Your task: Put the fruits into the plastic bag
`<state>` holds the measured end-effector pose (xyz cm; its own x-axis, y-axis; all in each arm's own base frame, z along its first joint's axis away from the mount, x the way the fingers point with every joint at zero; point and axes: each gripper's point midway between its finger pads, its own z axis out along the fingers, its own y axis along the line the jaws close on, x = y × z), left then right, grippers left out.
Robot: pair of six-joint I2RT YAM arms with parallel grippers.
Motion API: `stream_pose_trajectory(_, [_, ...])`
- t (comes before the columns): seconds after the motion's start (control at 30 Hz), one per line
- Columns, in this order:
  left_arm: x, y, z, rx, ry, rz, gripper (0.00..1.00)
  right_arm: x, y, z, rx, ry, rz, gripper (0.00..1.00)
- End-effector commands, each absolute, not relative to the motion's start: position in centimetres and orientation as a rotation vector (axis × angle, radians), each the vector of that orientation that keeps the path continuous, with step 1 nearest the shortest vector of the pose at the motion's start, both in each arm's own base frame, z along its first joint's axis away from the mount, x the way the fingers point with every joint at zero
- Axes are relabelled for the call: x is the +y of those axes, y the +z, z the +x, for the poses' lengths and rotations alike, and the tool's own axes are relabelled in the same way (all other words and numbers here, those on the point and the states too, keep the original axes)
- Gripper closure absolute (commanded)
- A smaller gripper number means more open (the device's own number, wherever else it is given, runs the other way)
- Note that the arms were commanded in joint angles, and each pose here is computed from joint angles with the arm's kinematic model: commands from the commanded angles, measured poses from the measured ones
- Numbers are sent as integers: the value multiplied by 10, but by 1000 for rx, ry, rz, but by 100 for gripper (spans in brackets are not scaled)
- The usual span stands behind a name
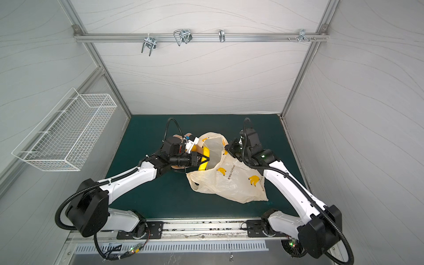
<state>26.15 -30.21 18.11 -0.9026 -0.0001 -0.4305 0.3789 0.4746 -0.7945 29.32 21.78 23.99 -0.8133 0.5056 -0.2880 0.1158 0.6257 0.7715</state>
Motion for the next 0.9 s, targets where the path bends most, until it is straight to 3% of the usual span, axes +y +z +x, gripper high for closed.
stream_pose_trajectory(0.0, [-303,169,243,2382,-1309,444,83,223,244,298,2343,1118,518,100])
stream_pose_trajectory(0.27, [-301,152,230,2407,-1147,568,83,232,242,302,2352,1150,517,100])
stream_pose_trajectory(0.87, [-354,146,255,2424,-1289,655,84,238,242,295,2335,1214,564,100])
